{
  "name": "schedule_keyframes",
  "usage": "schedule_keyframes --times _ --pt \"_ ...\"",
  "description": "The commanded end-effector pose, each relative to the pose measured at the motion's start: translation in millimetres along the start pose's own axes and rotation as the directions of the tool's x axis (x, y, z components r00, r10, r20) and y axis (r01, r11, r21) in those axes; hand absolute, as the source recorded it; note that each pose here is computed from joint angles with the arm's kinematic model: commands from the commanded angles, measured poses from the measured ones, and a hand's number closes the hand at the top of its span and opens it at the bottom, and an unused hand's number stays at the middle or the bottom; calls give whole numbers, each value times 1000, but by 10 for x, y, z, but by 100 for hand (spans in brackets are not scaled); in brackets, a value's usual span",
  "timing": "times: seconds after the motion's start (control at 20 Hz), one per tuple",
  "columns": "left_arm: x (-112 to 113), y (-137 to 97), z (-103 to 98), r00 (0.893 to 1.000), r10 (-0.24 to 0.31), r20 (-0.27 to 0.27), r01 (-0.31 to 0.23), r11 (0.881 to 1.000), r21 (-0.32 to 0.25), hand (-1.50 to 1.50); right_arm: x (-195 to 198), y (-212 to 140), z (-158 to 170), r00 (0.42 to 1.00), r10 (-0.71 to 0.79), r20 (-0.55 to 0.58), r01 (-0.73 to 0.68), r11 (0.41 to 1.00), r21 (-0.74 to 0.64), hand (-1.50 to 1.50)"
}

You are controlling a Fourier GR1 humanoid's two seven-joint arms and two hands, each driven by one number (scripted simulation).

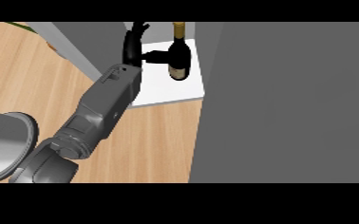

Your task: Pick up the wine, place it into the cabinet and close the cabinet

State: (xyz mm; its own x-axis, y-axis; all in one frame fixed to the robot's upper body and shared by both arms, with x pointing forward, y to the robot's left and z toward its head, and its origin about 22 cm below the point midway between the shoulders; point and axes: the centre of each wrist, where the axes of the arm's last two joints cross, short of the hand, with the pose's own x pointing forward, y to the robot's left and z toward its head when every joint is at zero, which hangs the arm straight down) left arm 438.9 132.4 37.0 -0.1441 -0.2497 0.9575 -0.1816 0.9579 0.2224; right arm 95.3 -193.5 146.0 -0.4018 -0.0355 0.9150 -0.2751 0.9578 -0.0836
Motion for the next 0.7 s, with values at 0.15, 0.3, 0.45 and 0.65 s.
schedule_keyframes --times 0.15,0.3,0.45,0.65 --pt "156 -101 -43 983 173 58 -169 982 -80 -150 186 23 32 997 -75 15 75 997 3 -150" --pt "230 -120 -73 963 256 86 -247 963 -106 150 264 -29 70 997 -78 1 78 997 22 -150" --pt "256 -100 -96 938 335 95 -317 934 -164 150 316 -14 105 996 -83 14 83 996 8 -150" --pt "432 -256 -114 924 374 84 -346 908 -237 -150 374 -44 87 997 -71 -9 71 997 -10 -150"
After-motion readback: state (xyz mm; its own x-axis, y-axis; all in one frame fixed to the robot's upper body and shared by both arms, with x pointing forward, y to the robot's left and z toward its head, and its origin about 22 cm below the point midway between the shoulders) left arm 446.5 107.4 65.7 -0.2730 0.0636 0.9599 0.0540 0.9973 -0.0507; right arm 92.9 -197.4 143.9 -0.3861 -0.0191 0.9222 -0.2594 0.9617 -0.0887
